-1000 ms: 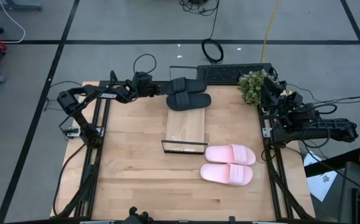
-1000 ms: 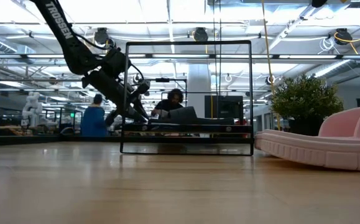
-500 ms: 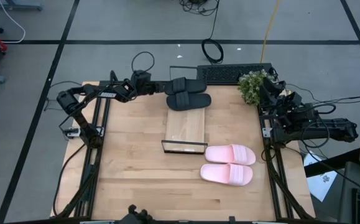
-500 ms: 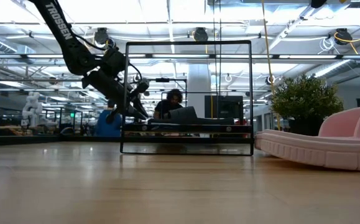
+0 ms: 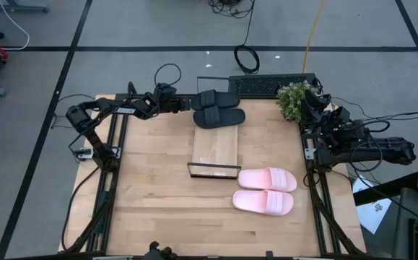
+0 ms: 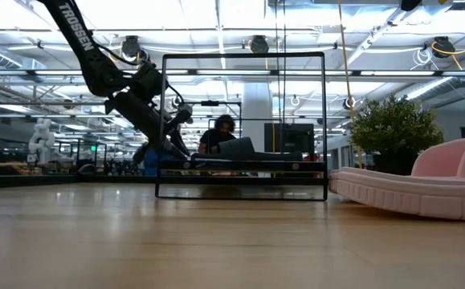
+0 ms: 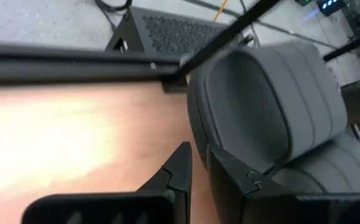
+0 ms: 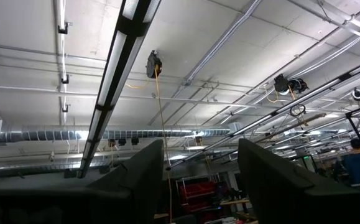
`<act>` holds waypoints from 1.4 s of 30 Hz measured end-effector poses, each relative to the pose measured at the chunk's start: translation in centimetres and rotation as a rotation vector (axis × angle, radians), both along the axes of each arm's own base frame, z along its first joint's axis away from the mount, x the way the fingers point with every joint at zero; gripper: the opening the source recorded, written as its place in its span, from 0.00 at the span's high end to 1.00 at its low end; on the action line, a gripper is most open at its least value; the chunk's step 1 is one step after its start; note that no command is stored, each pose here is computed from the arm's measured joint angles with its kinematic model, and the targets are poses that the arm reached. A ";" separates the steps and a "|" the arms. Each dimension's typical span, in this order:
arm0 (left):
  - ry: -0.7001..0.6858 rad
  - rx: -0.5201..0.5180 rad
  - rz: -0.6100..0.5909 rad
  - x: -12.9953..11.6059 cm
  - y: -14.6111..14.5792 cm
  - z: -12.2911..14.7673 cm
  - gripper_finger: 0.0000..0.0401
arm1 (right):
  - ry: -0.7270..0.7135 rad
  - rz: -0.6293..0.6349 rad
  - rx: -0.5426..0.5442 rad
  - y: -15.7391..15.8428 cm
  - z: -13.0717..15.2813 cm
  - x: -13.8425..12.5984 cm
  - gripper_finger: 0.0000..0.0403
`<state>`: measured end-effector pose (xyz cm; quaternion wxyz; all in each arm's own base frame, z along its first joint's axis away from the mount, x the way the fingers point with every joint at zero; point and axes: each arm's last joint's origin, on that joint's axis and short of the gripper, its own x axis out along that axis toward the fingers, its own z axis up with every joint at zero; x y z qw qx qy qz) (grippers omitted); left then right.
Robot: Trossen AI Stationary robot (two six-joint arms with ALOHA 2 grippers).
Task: Pick and place slides into the shelf
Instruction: Adjust the black slides on the shelf
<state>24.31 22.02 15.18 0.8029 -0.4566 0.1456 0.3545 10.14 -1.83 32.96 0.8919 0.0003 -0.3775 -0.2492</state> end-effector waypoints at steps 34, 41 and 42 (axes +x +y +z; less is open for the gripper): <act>-0.010 0.028 -0.020 0.5 -0.3 0.2 0.89 | 0.003 -0.004 -0.004 0.0 0.0 0.0 0.51; -0.008 -0.012 -0.015 -0.4 0.4 0.0 0.89 | 0.003 -0.005 -0.005 0.0 0.0 0.0 0.51; -0.019 -0.015 -0.021 -0.5 0.6 0.0 0.89 | 0.004 -0.005 -0.005 0.0 0.0 0.0 0.51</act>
